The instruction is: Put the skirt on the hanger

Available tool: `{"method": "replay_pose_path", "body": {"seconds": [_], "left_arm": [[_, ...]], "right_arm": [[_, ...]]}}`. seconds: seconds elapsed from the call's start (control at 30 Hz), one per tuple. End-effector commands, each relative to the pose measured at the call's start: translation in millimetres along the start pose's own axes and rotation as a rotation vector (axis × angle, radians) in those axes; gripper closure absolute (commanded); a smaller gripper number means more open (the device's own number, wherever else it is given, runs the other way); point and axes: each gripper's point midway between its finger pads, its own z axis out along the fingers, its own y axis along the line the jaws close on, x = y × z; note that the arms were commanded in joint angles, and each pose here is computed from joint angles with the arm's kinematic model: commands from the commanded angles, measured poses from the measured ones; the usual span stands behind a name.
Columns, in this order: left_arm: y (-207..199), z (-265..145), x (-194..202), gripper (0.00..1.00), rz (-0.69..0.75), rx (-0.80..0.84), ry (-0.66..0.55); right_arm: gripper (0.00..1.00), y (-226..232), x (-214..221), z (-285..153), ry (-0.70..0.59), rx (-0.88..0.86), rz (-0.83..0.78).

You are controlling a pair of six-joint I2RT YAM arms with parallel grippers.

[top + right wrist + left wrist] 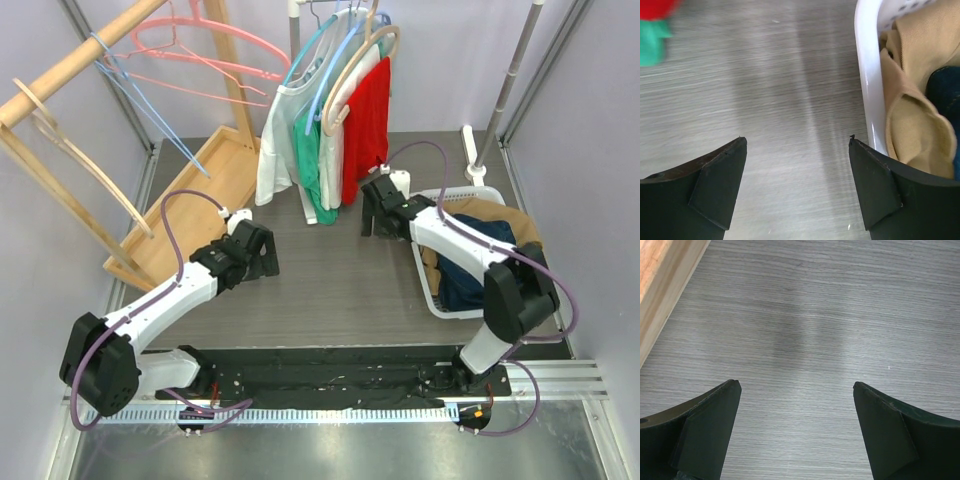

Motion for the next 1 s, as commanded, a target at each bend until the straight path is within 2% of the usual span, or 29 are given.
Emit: {"method": "replay_pose_path", "body": {"seconds": [0.0,0.07,0.13,0.3,0.5,0.63,0.73,0.77,0.83,0.87,0.93,0.97], "left_arm": [[-13.3,-7.5,-22.3,0.00,0.007,0.045,-0.057],[-14.0,-9.0,-24.0,0.00,0.007,0.051,-0.062],[-15.1,-9.7,-24.7,0.00,0.008,0.057,-0.063],[-17.4,-10.2,-24.6,0.00,0.013,0.069,-0.060],[-15.6,-11.8,-24.2,0.00,0.014,0.063,-0.057],[-16.4,-11.7,-21.5,0.00,0.018,0.071,-0.046],[-15.0,-11.7,-20.6,0.00,0.020,0.065,-0.043],[-14.4,-12.3,-20.7,0.00,0.020,0.063,-0.043],[-13.2,-12.8,-21.2,0.00,0.020,0.058,-0.046],[-12.4,-13.2,-21.1,0.00,0.022,0.056,-0.046],[-11.1,-14.1,-21.9,0.00,0.021,0.053,-0.052],[-10.5,-14.4,-22.1,0.00,0.021,0.050,-0.054]], "right_arm": [[0.10,4.4,-70.4,-82.5,-0.209,-0.187,0.091],[0.07,-13.7,-83.1,-104.7,-0.271,-0.160,0.137],[0.05,-42.8,-81.4,-109.3,-0.272,-0.038,0.168],[0.00,-109.8,-42.3,-92.3,-0.171,0.240,0.182],[0.00,-148.1,-2.1,-76.5,-0.126,0.358,0.291],[0.00,-163.0,16.0,-61.5,-0.068,0.426,0.290],[0.16,-172.2,22.4,-56.5,-0.045,0.460,0.303],[0.26,-173.4,22.1,-57.8,-0.046,0.461,0.307],[0.35,-176.4,17.2,-61.8,-0.065,0.464,0.323],[0.43,-176.6,13.9,-65.2,-0.079,0.456,0.331],[0.53,-179.9,5.2,-71.5,-0.101,0.455,0.343],[0.68,-180.8,2.4,-73.7,-0.107,0.453,0.343]]}}
